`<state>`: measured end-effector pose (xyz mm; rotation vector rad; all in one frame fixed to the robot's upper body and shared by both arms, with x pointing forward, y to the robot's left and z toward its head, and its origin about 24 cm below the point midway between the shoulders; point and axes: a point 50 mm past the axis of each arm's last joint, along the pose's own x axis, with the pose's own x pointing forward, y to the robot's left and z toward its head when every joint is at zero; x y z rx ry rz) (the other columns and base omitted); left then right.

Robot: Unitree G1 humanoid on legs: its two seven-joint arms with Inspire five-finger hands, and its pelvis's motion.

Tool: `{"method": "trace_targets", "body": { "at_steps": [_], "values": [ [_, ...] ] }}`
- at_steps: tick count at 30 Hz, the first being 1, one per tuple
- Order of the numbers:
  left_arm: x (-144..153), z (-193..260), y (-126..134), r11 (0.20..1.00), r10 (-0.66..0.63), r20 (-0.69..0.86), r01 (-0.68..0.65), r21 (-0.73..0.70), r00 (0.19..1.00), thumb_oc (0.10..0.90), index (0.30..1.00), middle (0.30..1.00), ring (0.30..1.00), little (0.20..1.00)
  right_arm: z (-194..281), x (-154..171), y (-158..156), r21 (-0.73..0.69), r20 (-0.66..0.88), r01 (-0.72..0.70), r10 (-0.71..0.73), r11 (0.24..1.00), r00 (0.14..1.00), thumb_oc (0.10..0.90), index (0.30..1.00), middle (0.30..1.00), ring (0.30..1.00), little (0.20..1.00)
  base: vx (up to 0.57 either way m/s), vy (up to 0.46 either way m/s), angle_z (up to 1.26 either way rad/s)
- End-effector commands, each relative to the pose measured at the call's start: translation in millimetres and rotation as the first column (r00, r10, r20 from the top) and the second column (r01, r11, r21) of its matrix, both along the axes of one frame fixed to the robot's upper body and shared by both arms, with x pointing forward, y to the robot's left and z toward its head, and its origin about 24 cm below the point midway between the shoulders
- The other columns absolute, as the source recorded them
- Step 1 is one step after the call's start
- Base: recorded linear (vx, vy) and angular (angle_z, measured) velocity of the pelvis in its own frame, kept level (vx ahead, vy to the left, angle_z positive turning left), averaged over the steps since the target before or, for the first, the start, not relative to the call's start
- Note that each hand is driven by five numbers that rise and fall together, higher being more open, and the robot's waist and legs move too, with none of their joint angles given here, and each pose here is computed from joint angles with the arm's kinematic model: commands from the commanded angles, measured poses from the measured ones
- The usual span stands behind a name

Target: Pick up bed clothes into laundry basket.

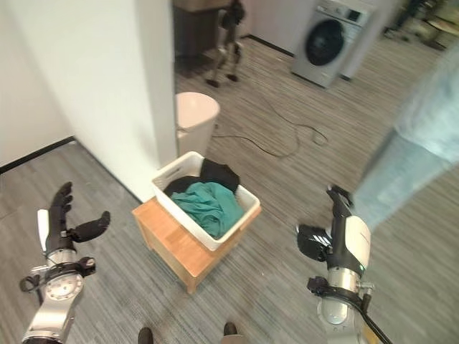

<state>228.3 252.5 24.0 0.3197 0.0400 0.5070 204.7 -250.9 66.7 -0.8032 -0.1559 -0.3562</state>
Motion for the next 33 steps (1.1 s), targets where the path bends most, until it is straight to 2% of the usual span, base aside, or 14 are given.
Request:
{"method": "trace_targets", "body": {
  "at_steps": [1, 5, 7, 8, 14, 18, 19, 20, 22, 25, 29, 33],
  "values": [
    [19, 44, 4, 1.000, -0.021, 0.237, 0.016, 0.025, 0.971, 0.800, 0.900, 0.900, 0.900, 0.900, 66, 27, 23, -0.111, 0.291, -0.182, 0.207, 0.977, 0.934, 0.800, 0.900, 0.900, 0.900, 0.900, -0.33, -0.228, 0.92],
    [10, 41, 0, 0.999, -0.013, 0.261, 0.022, -0.031, 0.965, 0.800, 0.900, 0.900, 0.900, 0.900, 87, 50, 52, -0.167, 0.339, -0.324, 0.362, 0.931, 0.868, 0.800, 0.900, 0.900, 0.900, 0.900, -0.36, -0.312, 0.62],
    [7, 40, 0, 0.999, -0.009, 0.261, 0.022, -0.047, 0.965, 0.800, 0.900, 0.900, 0.900, 0.900, 92, 55, 56, -0.179, 0.348, -0.343, 0.385, 0.922, 0.855, 0.800, 0.900, 0.900, 0.900, 0.900, -0.31, -0.152, 1.11],
    [2, 35, 0, 0.997, 0.008, 0.259, 0.013, -0.078, 0.966, 0.800, 0.900, 0.900, 0.900, 0.900, 101, 66, 70, -0.200, 0.356, -0.397, 0.444, 0.896, 0.822, 0.800, 0.900, 0.900, 0.900, 0.900, -0.49, -0.095, 0.98],
    [-19, 24, 4, 0.985, 0.011, 0.233, 0.030, -0.172, 0.972, 0.800, 0.900, 0.900, 0.900, 0.900, 109, 71, 92, -0.233, 0.337, -0.483, 0.536, 0.844, 0.774, 0.800, 0.900, 0.900, 0.900, 0.900, -0.40, -0.151, 0.90],
    [-16, 27, 2, 0.983, -0.015, 0.240, 0.059, -0.175, 0.971, 0.800, 0.900, 0.900, 0.900, 0.900, 106, 74, 92, -0.217, 0.321, -0.490, 0.536, 0.844, 0.781, 0.800, 0.900, 0.900, 0.900, 0.900, -0.19, -0.161, 1.88],
    [-10, 29, -3, 0.982, -0.073, 0.224, 0.109, -0.154, 0.972, 0.800, 0.900, 0.900, 0.900, 0.900, 105, 75, 82, -0.210, 0.313, -0.450, 0.496, 0.868, 0.810, 0.800, 0.900, 0.900, 0.900, 0.900, -0.08, -0.052, 2.12],
    [-10, 29, -3, 0.982, -0.076, 0.221, 0.112, -0.155, 0.972, 0.800, 0.900, 0.900, 0.900, 0.900, 104, 74, 81, -0.210, 0.311, -0.449, 0.494, 0.869, 0.812, 0.800, 0.900, 0.900, 0.900, 0.900, -0.15, -0.002, 2.28],
    [4, 37, -18, 0.968, -0.200, 0.222, 0.228, -0.109, 0.954, 0.800, 0.900, 0.900, 0.900, 0.900, 98, 72, 63, -0.205, 0.295, -0.384, 0.431, 0.900, 0.853, 0.800, 0.900, 0.900, 0.900, 0.900, -0.31, 0.177, 2.01],
    [5, 39, -27, 0.955, -0.258, 0.207, 0.281, -0.093, 0.944, 0.800, 0.900, 0.900, 0.900, 0.900, 92, 71, 52, -0.191, 0.276, -0.336, 0.379, 0.922, 0.883, 0.800, 0.900, 0.900, 0.900, 0.900, -0.15, 0.354, 3.21],
    [12, 62, -34, 0.943, -0.312, 0.277, 0.332, -0.027, 0.909, 0.800, 0.900, 0.900, 0.900, 0.900, 88, 71, 50, -0.157, 0.267, -0.327, 0.358, 0.932, 0.894, 0.800, 0.900, 0.900, 0.900, 0.900, -0.09, 0.286, 1.94],
    [19, 85, -43, 0.930, -0.354, 0.361, 0.365, 0.039, 0.863, 0.800, 0.900, 0.900, 0.900, 0.900, 87, 69, 49, -0.147, 0.278, -0.312, 0.342, 0.939, 0.898, 0.800, 0.900, 0.900, 0.900, 0.900, -0.15, -0.064, 1.45]
  ]
}}
